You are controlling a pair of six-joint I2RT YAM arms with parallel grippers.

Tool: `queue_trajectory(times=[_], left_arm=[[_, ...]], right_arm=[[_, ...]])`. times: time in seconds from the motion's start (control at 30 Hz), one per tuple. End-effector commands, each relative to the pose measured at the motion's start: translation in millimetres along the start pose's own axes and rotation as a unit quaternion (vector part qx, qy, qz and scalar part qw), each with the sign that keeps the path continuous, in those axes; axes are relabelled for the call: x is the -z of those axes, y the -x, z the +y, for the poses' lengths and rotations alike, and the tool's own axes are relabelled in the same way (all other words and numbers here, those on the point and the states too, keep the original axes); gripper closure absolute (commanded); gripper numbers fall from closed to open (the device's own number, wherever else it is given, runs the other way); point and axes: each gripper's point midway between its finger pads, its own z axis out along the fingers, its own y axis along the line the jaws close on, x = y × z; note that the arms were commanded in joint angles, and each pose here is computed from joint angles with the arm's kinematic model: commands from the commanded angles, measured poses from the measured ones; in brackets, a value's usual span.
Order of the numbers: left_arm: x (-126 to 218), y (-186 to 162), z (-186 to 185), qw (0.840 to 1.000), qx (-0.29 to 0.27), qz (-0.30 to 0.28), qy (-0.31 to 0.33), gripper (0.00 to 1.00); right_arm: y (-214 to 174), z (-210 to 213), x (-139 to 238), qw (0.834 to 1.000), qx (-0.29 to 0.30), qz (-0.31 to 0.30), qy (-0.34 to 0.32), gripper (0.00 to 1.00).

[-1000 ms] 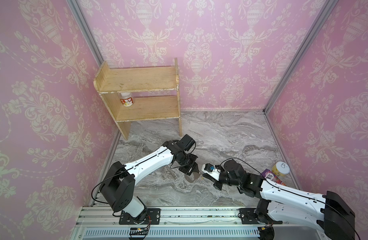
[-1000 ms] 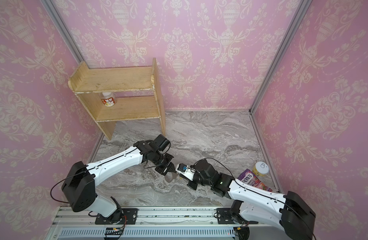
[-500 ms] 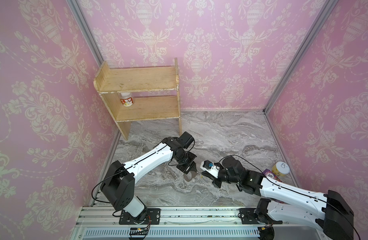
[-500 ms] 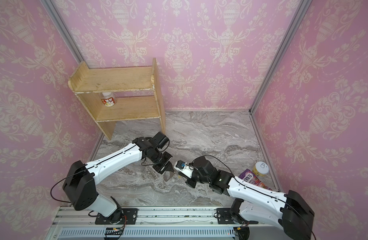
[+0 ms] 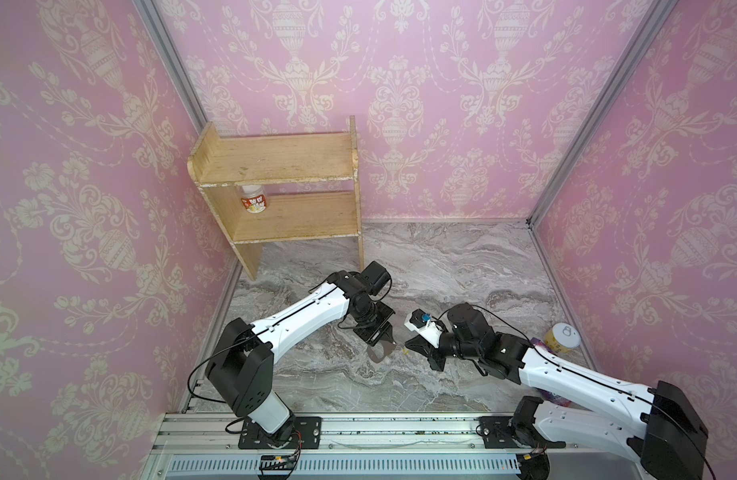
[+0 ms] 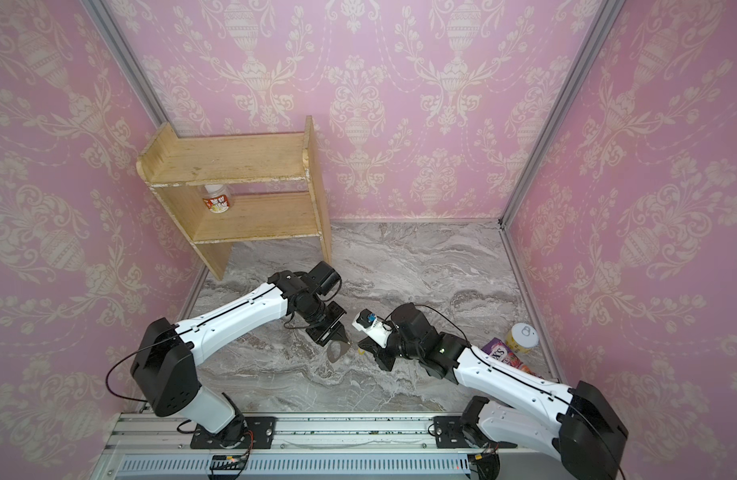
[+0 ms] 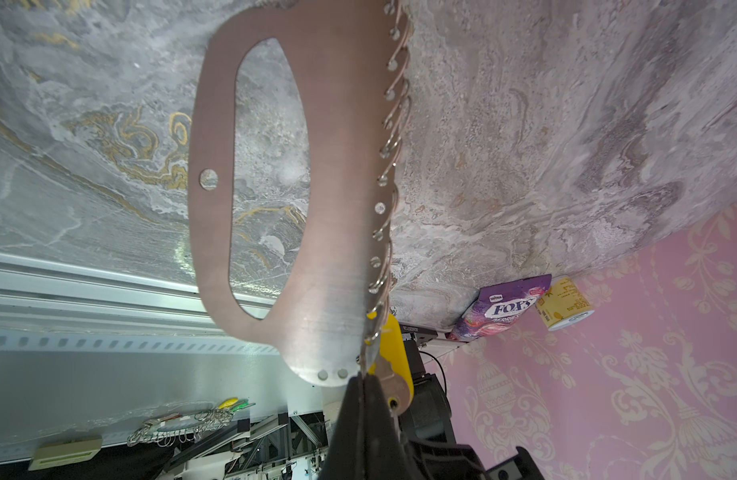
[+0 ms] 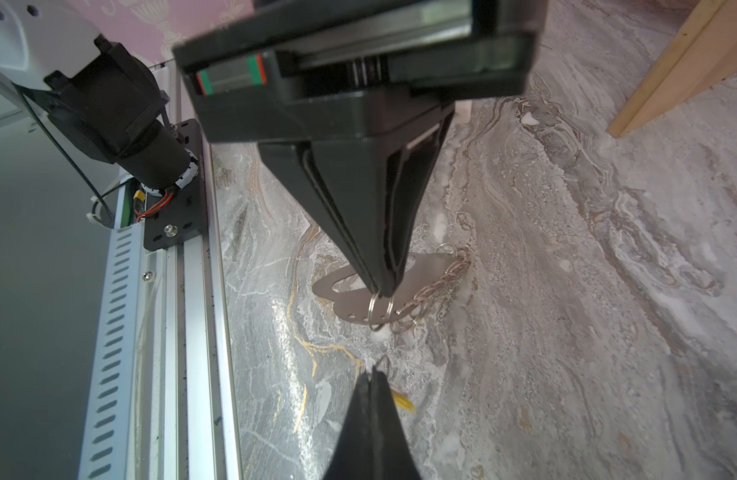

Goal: Put the keys on the keyring

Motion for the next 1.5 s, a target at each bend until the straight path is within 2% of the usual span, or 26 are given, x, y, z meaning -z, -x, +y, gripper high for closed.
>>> queue_trajectory(times=[0.0, 0.33, 0.97, 1.47], left_arm=[[4, 4, -2, 1.000, -0.012, -0.018, 0.007, 1.00], [3, 5, -8, 0.999, -0.023, -0.024, 0.005, 1.00], [-1, 1, -12, 0.999, -0.030, -0.021, 0.006, 1.00], [-2, 0, -11, 0.999, -0.029, -0.018, 0.007, 1.00]], right_arm=[[14, 7, 1, 0.999, -0.023, -0.011, 0.031, 1.00], [13, 10, -3, 0.998, -0.030, -0.004, 0.047, 1.00], [19, -4, -8, 1.000, -0.003, -0.007, 0.009, 1.00], [18, -2, -13, 1.000, 0.002, 0.000, 0.011, 1.00]])
